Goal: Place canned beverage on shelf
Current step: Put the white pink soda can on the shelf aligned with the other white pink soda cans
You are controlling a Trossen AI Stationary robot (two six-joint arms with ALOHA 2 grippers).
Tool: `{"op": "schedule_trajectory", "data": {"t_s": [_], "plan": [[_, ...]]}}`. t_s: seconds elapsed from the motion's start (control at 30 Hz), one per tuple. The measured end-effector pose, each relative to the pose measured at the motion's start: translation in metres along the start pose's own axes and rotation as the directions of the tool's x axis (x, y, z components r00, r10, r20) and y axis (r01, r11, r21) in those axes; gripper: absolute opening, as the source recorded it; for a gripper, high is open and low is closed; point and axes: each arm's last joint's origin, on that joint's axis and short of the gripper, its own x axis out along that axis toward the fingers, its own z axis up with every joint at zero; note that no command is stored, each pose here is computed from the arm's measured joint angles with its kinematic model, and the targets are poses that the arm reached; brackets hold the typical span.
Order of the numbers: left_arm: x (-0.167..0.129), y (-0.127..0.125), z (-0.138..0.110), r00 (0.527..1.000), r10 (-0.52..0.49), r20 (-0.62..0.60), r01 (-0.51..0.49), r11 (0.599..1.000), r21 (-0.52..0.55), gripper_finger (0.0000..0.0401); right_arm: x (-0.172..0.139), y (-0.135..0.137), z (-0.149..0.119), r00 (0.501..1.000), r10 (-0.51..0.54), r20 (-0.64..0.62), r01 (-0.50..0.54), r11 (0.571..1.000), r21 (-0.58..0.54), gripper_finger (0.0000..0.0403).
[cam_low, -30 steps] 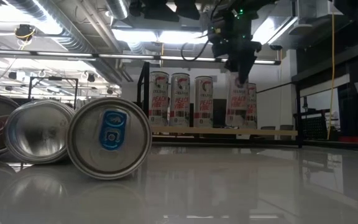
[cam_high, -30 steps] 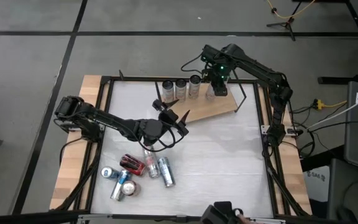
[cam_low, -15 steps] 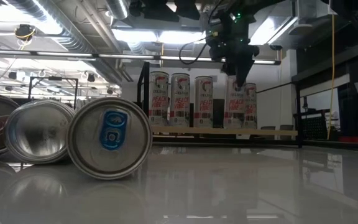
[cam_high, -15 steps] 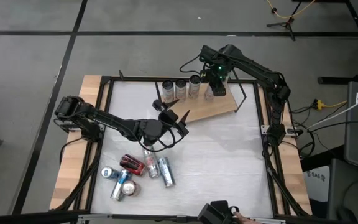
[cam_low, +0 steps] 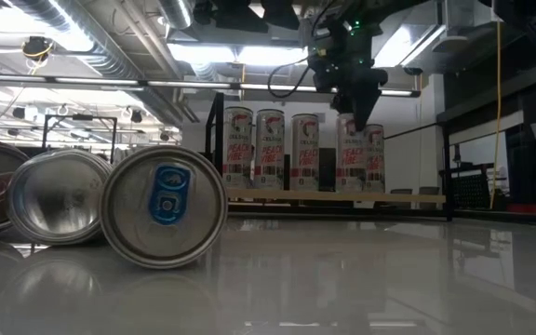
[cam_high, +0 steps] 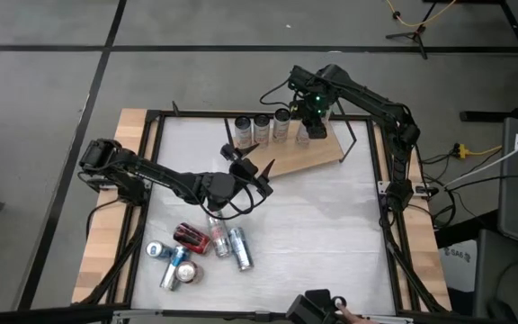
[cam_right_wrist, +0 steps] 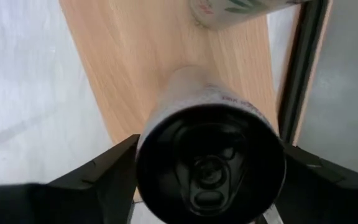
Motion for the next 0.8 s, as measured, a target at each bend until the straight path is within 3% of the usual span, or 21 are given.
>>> {"op": "schedule_trajectory", "data": {"t_s": [0.57, 0.8], "plan": [[0.000, 0.000, 0.000, 1.000, 0.000, 0.000, 0.000, 1.000, -0.001, 0.0289, -0.001, -0.001, -0.001, 0.998, -0.052, -0.041, 0.052, 0.999, -0.002, 0.0303], [0.000, 0.000, 0.000, 1.000, 0.000, 0.000, 0.000, 1.000, -0.001, 0.0289, -0.021, -0.001, 0.000, 0.997, -0.080, 0.001, 0.080, 0.997, -0.002, 0.0303]]}}
